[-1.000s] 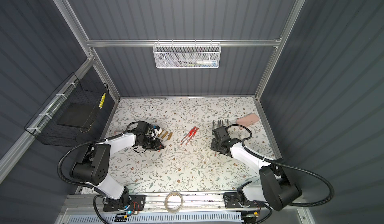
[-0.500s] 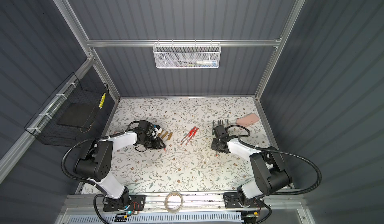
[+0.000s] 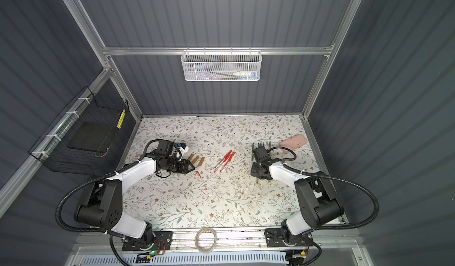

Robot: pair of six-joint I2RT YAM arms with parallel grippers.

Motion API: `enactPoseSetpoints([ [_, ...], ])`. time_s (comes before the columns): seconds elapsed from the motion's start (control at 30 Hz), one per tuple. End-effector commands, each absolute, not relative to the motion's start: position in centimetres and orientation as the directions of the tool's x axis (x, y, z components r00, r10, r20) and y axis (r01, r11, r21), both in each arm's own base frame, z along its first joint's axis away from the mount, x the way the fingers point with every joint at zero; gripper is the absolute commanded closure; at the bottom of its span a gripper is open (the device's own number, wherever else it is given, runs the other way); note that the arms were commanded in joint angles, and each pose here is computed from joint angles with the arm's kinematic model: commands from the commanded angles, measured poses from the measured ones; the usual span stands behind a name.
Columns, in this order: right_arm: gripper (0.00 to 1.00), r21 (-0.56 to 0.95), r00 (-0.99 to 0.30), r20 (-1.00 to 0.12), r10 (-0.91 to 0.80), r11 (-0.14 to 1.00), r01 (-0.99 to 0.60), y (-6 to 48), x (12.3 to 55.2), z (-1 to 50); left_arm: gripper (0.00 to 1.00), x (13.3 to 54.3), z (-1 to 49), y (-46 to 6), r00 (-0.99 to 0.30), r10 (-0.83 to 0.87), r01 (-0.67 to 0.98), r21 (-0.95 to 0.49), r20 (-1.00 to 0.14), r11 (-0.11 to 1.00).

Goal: Remove pen caps from pens
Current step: Place the pen cap at the center of the table, then place the pen at the middle-right of the table.

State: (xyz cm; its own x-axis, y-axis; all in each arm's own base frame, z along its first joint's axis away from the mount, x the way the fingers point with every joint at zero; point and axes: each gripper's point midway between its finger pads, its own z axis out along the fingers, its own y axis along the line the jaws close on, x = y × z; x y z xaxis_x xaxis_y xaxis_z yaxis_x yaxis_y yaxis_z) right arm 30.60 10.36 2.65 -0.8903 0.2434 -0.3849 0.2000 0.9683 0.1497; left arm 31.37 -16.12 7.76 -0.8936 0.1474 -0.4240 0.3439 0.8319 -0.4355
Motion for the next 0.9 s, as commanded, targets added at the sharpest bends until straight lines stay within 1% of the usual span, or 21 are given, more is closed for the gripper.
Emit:
enactPoseSetpoints([
  [0.0,0.92,0.118,-0.896,-0.379,0.233,0.972,0.203,10.0,30.9,2.5,0.39,31.5,8.6,-15.4,-0.884,0.127,0.346,-0.446,-0.451,0.826],
  [0.17,0.85,0.119,-0.893,-0.382,0.237,0.971,0.207,10.0,31.0,2.4,0.27,32.5,9.9,-14.1,-0.871,0.067,0.321,-0.461,-0.486,0.828],
  [0.23,0.83,0.113,-0.894,-0.379,0.238,0.971,0.210,10.0,31.2,2.3,0.21,32.9,10.2,-13.5,-0.865,0.044,0.312,-0.469,-0.499,0.826],
  [0.33,0.80,0.110,-0.896,-0.378,0.234,0.972,0.207,10.0,31.3,2.2,0.15,33.5,10.8,-12.2,-0.862,-0.008,0.275,-0.480,-0.507,0.833],
  [0.5,0.76,0.109,-0.896,-0.378,0.233,0.972,0.206,10.0,31.4,2.9,0.11,34.3,11.4,-10.5,-0.851,-0.076,0.228,-0.494,-0.520,0.839],
  [0.7,0.71,0.177,-0.869,-0.425,0.254,0.965,0.196,10.8,32.0,6.1,0.06,34.6,11.9,-9.3,-0.836,-0.116,0.206,-0.503,-0.536,0.839],
  [0.73,0.70,0.177,-0.871,-0.420,0.254,0.964,0.196,10.8,31.7,6.6,0.05,34.7,12.0,-9.1,-0.834,-0.121,0.202,-0.504,-0.538,0.840],
  [0.87,0.67,0.223,-0.858,-0.448,0.253,0.960,0.167,12.6,32.2,8.3,0.02,34.7,12.1,-8.8,-0.831,-0.127,0.198,-0.502,-0.541,0.842],
])
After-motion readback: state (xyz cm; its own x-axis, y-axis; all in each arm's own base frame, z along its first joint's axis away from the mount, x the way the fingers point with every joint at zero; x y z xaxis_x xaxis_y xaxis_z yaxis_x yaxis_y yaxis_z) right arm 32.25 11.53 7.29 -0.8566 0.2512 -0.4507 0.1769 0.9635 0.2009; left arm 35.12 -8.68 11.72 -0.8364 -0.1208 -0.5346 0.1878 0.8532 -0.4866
